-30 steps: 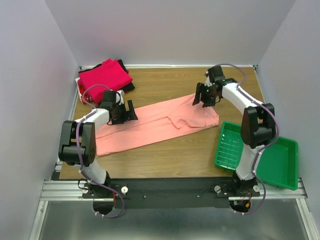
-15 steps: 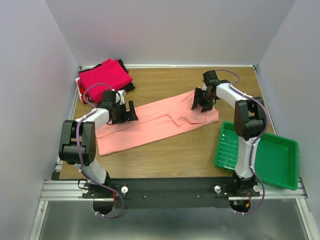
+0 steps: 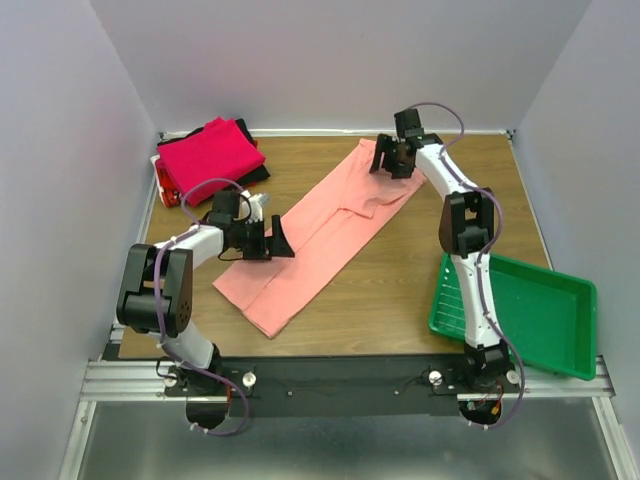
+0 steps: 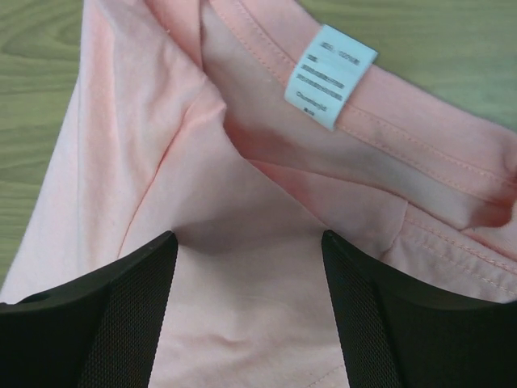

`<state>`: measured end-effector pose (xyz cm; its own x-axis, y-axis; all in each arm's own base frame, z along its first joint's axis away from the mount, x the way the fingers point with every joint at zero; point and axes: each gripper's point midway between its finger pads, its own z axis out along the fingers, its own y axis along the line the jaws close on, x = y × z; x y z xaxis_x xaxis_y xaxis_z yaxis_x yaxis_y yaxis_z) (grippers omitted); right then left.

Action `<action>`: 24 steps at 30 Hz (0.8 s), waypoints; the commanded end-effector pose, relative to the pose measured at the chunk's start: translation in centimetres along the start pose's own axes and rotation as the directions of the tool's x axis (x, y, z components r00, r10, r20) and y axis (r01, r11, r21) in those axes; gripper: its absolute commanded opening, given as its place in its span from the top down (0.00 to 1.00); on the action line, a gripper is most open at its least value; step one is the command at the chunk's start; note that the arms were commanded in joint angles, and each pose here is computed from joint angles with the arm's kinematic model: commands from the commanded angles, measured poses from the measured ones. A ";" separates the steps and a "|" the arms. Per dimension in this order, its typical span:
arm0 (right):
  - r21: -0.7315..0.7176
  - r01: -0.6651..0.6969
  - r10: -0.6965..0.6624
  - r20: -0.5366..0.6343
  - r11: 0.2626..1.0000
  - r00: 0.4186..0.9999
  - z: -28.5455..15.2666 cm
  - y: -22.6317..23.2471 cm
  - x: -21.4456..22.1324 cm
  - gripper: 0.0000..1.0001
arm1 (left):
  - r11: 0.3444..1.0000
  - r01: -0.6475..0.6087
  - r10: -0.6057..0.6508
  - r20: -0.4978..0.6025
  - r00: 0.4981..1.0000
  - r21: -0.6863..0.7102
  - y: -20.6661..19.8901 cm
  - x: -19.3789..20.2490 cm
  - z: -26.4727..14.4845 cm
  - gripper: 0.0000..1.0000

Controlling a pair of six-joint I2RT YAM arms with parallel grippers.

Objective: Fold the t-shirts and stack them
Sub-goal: Fold the tshirt

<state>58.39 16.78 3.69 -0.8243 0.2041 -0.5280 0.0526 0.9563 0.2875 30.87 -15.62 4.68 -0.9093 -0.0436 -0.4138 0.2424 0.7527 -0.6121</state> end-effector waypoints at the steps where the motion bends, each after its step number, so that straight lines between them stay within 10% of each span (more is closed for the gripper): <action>1: -0.058 -0.001 -0.002 -0.053 0.998 0.999 3.2 0.2 1.2 0.20 | 0.993 0.111 -0.104 -0.171 0.980 0.028 -0.9 5.3 -0.6 0.02; 13: -0.169 0.166 -0.144 0.139 0.972 0.980 -6.5 4.0 -4.4 0.18 | 0.992 0.042 -0.047 -0.036 0.998 -0.117 -0.5 0.9 -2.7 0.02; 24: -0.188 0.211 -0.218 -0.020 0.959 0.976 -10.2 5.8 5.5 0.28 | 0.985 0.030 -0.041 -0.062 0.997 -0.170 -0.3 2.4 -2.1 0.02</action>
<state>51.40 19.46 14.36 -0.7699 0.0448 -0.6366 -0.2100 0.9241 0.3191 28.46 -14.64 5.62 -0.9342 -0.0379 -0.3548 0.1658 0.8344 -0.5256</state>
